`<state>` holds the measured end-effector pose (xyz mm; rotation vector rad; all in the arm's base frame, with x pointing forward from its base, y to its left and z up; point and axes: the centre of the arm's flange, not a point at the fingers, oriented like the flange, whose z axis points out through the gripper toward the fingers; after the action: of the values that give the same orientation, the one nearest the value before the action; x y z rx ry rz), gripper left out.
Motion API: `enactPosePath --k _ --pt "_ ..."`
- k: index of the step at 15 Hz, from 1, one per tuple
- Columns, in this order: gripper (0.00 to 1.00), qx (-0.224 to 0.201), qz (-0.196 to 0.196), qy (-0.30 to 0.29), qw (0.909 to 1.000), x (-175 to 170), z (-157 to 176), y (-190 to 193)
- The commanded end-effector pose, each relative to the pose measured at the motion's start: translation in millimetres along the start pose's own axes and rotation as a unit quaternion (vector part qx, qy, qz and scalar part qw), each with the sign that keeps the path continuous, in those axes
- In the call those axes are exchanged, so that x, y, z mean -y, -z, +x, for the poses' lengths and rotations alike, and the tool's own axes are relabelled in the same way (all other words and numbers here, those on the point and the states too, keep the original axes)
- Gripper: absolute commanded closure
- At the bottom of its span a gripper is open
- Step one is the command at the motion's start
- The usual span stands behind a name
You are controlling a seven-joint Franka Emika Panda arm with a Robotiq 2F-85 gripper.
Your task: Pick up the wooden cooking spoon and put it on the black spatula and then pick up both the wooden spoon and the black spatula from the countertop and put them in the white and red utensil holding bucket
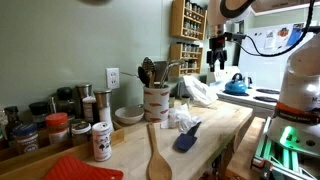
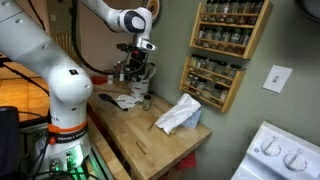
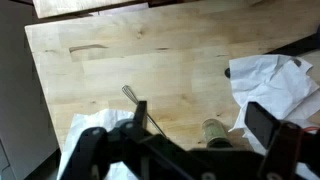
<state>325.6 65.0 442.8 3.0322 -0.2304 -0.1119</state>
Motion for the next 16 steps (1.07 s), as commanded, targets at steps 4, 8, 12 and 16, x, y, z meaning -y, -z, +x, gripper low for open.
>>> enactPosePath --k 4,8,12,16 --pt "0.00 -0.001 -0.003 0.010 0.9999 15 0 9" --pt "0.00 0.009 0.016 0.033 0.9993 92 -23 31" --pt "0.00 0.026 0.034 0.007 0.9991 165 -65 34" --pt "0.00 0.015 0.065 -0.033 0.9972 236 -75 28"
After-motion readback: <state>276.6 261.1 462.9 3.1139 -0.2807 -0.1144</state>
